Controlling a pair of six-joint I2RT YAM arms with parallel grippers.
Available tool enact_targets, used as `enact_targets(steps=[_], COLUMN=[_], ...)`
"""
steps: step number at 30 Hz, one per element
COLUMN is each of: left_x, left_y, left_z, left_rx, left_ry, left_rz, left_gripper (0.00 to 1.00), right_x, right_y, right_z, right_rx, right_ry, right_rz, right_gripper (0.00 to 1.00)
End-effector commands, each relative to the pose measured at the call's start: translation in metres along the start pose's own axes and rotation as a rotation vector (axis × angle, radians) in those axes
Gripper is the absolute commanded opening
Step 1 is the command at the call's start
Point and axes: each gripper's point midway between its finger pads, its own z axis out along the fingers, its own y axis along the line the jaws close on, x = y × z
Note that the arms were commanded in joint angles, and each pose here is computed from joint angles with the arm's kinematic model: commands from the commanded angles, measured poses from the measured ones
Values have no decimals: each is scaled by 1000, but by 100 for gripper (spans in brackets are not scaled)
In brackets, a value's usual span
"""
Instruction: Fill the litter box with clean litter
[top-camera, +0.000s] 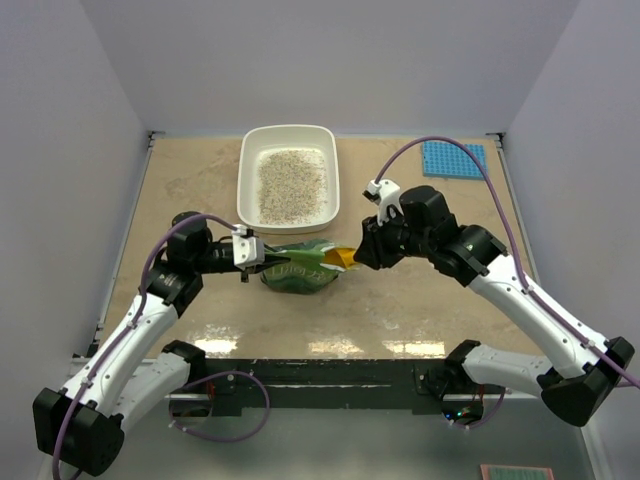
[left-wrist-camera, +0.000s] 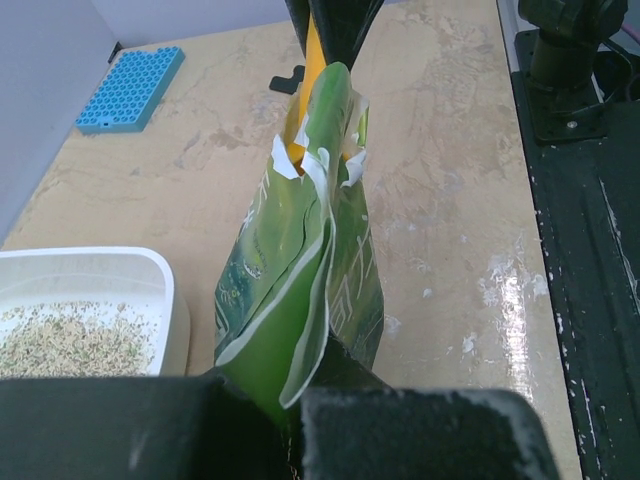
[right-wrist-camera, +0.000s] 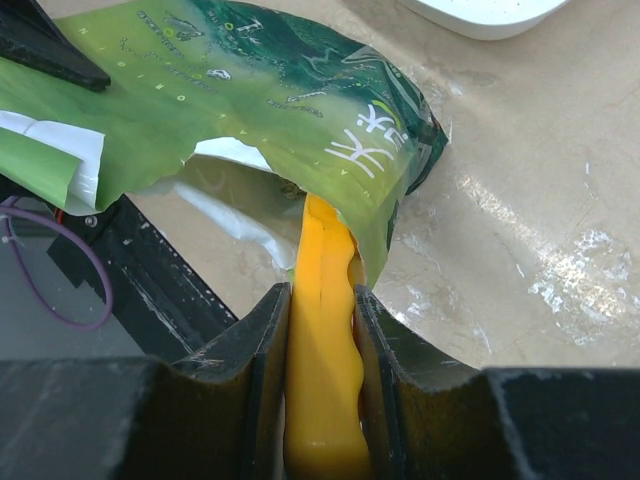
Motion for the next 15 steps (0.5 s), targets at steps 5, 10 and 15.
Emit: enact_targets(steps=[5,10,15], left_x=[-37,-34,-22], left_y=[16,28,32], left_z=[-2,-5,-8], left_rx=[-52,-165,-234], left_ry=[-95,-107,-105], left_rz=[131,66,38], left_gripper=[0,0,0], right_x=[9,-8,-16], right_y=[-22,-27,-26], right_z=[-20,-10,10], right_rx=[145,194,189], right_ry=[56,63,125], right_rz=[35,72,78], right_gripper=[0,0,0])
